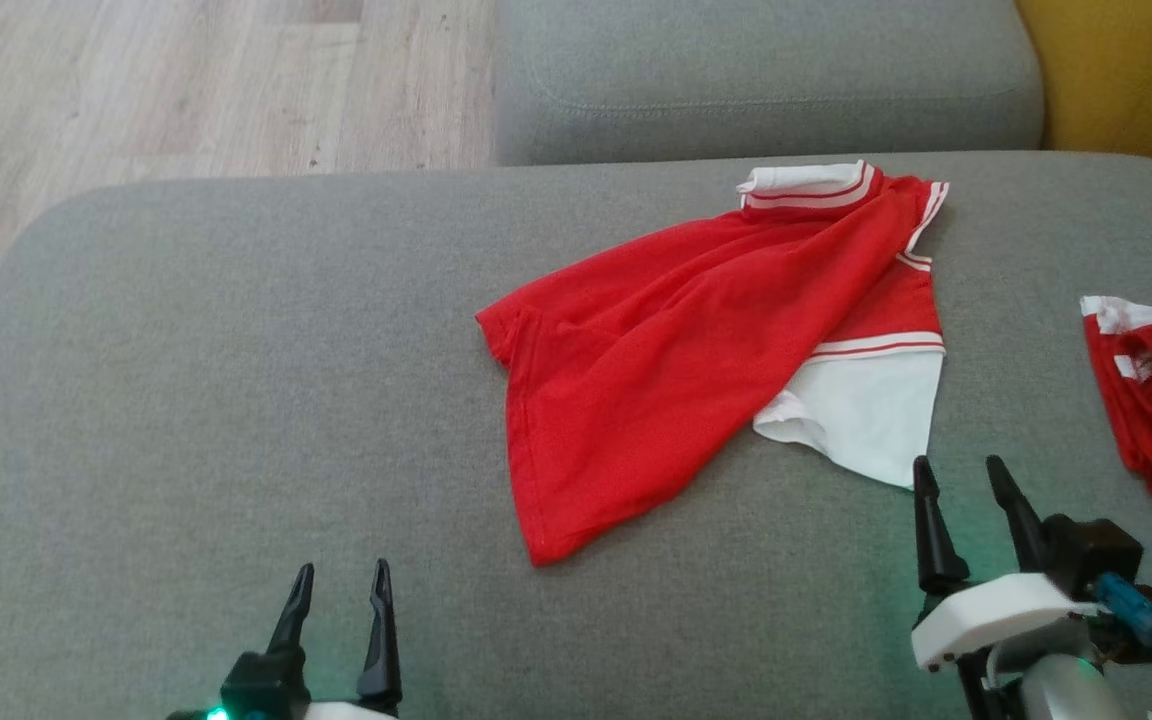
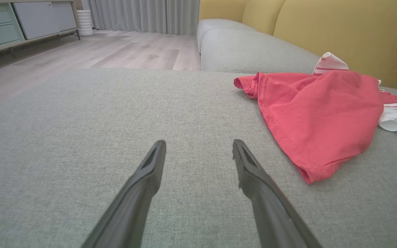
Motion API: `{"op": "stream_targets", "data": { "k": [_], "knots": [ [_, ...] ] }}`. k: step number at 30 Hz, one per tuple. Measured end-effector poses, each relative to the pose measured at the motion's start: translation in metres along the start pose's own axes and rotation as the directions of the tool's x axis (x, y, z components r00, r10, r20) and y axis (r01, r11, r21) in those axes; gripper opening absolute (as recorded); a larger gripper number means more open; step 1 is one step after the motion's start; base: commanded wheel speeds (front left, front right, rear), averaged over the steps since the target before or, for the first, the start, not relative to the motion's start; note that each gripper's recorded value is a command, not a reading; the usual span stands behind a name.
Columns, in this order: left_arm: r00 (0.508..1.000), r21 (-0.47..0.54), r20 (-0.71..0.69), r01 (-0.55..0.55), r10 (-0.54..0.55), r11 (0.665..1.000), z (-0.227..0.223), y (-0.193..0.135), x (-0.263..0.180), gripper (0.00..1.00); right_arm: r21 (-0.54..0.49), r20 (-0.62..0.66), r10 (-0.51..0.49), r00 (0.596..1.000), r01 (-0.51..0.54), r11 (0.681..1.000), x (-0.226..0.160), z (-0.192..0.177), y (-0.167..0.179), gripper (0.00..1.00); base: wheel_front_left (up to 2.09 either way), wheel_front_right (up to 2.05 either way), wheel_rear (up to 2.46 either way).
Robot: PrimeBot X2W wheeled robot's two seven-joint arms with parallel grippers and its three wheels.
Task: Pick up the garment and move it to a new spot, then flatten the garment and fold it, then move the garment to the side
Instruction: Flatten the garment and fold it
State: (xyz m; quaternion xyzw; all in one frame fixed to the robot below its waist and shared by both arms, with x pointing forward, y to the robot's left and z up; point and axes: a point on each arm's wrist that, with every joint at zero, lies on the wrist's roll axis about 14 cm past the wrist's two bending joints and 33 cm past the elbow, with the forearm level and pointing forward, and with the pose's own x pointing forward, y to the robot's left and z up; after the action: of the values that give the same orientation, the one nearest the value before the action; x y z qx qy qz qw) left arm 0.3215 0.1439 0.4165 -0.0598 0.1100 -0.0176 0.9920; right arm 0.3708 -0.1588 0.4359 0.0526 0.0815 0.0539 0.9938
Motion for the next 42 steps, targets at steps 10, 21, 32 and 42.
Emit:
{"op": "stream_targets", "data": {
  "k": [10,21,32,42],
  "knots": [
    [0.999,-0.011,0.009,0.034,-0.034,0.999,0.002,-0.007,-0.002,1.00,0.000,0.001,0.025,1.000,-0.025,1.000,0.000,0.000,0.008,1.00,0.00,0.00,0.00],
    [0.941,-0.171,-0.074,0.313,-0.329,0.934,-0.014,-0.084,0.026,1.00,0.001,-0.065,0.035,0.997,-0.035,0.999,0.008,-0.020,0.010,1.00,0.00,0.00,0.00],
    [0.875,-0.234,-0.205,0.391,-0.438,0.890,-0.052,-0.117,0.036,1.00,-0.011,-0.085,-0.085,0.993,0.084,0.996,0.005,-0.026,-0.031,1.00,0.00,0.00,0.00],
    [0.834,-0.260,-0.216,0.451,-0.507,0.854,-0.055,-0.141,0.039,1.00,-0.013,-0.087,-0.091,0.992,0.090,0.996,0.008,-0.027,-0.034,1.00,0.00,0.00,0.00]
  ]
}}
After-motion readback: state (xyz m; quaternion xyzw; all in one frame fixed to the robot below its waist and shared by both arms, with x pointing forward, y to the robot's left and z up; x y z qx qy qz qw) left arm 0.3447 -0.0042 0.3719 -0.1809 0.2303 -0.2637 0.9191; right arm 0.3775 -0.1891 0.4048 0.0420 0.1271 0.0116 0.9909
